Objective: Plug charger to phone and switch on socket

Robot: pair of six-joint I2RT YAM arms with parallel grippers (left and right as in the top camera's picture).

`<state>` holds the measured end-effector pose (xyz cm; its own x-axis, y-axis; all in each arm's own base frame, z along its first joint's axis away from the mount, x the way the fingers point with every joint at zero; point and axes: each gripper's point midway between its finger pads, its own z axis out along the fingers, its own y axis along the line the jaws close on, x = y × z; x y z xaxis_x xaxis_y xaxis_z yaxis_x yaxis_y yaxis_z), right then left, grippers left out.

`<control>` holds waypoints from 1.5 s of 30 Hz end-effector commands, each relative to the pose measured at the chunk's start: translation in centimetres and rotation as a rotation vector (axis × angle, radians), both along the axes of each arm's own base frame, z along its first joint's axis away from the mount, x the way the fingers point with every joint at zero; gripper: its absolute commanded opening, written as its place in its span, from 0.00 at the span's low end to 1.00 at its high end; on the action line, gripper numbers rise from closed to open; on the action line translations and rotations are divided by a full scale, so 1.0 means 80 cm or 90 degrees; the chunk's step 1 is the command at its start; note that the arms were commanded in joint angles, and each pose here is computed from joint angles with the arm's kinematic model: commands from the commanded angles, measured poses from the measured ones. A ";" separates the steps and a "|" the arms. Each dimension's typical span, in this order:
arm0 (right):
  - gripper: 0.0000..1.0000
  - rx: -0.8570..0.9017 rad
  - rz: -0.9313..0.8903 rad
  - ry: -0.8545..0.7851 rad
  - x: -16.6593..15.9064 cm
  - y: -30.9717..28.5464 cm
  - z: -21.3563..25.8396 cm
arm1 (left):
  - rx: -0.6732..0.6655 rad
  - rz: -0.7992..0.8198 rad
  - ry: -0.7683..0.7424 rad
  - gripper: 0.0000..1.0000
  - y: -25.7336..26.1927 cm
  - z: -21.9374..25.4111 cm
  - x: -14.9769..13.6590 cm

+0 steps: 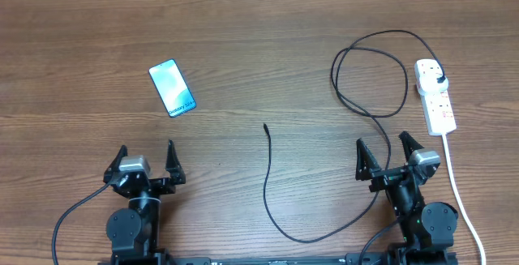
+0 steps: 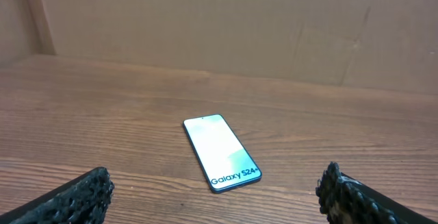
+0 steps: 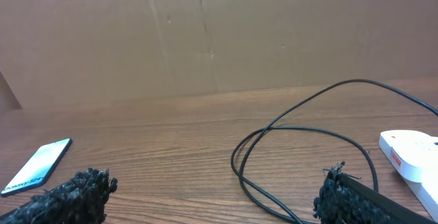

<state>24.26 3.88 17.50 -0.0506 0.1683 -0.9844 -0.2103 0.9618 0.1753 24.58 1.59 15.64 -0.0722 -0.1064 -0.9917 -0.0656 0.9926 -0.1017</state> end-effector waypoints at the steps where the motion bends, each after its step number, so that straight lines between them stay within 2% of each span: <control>1: 1.00 -0.005 -0.003 -0.003 0.000 -0.001 -0.002 | 0.007 -0.016 -0.009 1.00 -0.005 0.007 -0.001; 10: 1.00 -0.005 -0.003 -0.003 0.000 -0.001 -0.002 | 0.007 0.007 0.009 1.00 0.002 0.045 -0.007; 17: 1.00 -0.005 -0.003 -0.003 0.000 -0.001 -0.002 | 0.001 0.006 0.074 1.00 0.004 0.070 0.016; 23: 1.00 -0.005 -0.003 -0.003 0.000 -0.001 -0.002 | -0.032 0.009 0.191 1.00 0.007 0.090 0.062; 26: 1.00 -0.005 -0.003 -0.003 0.000 0.000 -0.002 | -0.047 0.008 0.283 1.00 0.008 0.092 0.088; 29: 1.00 -0.005 -0.003 -0.003 0.000 -0.001 -0.002 | -0.039 -0.045 0.395 1.00 -0.004 0.096 0.120; 31: 1.00 -0.005 -0.003 -0.003 0.000 -0.001 -0.002 | -0.037 -0.057 0.435 1.00 -0.005 0.095 0.133; 40: 1.00 -0.005 -0.003 -0.003 0.000 -0.001 -0.002 | -0.070 -0.082 0.532 1.00 -0.015 0.048 0.135; 44: 1.00 -0.005 -0.003 -0.003 0.000 -0.001 -0.002 | -0.094 -0.046 0.555 1.00 -0.009 0.039 0.132; 45: 1.00 -0.005 -0.003 -0.003 0.000 -0.001 -0.002 | -0.087 0.000 0.563 1.00 0.005 0.038 0.131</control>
<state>24.24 3.87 17.56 -0.0479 0.1684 -0.9846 -0.2104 0.9619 0.1748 34.64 0.51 18.22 -0.8168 -0.1664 -0.5524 -0.0889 0.9824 -0.1645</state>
